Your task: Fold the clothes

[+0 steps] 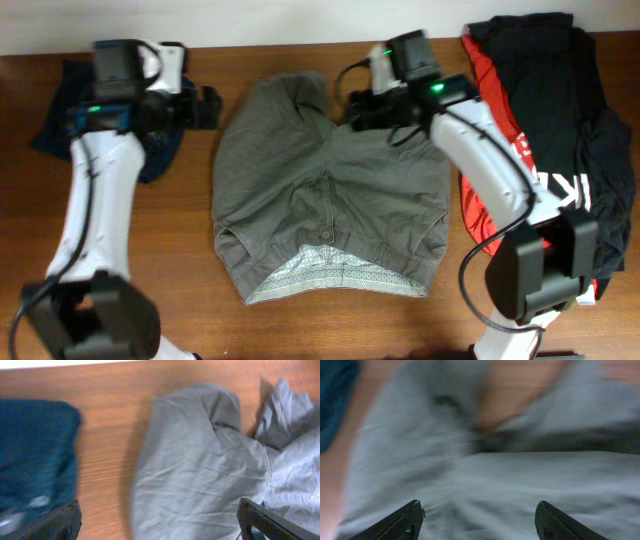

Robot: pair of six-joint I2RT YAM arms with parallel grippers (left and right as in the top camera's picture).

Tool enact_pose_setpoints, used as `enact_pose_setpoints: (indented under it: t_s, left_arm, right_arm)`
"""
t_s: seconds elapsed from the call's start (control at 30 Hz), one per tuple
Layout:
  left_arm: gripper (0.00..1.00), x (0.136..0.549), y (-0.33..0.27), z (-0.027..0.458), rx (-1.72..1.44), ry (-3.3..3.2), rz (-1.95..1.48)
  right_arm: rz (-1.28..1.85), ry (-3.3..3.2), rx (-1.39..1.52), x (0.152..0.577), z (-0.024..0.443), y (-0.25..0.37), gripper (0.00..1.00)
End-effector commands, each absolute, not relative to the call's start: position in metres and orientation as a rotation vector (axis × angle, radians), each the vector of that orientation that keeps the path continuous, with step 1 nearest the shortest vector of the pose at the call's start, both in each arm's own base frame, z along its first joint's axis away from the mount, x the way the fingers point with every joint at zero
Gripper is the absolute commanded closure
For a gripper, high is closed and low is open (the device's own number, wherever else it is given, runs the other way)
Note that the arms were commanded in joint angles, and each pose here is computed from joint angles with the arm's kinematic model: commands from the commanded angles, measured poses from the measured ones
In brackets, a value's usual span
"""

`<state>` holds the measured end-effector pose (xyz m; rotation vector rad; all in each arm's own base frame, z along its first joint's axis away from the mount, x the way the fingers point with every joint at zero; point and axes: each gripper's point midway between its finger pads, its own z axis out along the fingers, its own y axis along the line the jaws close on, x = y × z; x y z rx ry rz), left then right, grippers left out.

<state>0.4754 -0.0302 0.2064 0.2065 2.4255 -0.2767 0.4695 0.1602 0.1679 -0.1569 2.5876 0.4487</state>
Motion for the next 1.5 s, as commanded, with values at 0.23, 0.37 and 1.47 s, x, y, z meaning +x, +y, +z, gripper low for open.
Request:
enact_pose_setpoints:
  t_s: [0.23, 0.37, 1.47]
  left_arm:
    - [0.01, 0.488, -0.09, 0.125, 0.377, 2.554, -0.363]
    - [0.01, 0.49, -0.098, 0.113, 0.397, 2.566, -0.371]
    - [0.98, 0.436, -0.112, 0.021, 0.423, 2.928, -0.367]
  right_arm:
    - [0.243, 2.82, 0.239, 0.451, 0.117, 0.029, 0.23]
    - [0.247, 2.861, 0.252, 0.442, 0.109, 0.024, 0.23]
    - [0.242, 3.051, 0.314, 0.363, -0.02, 0.039, 0.92]
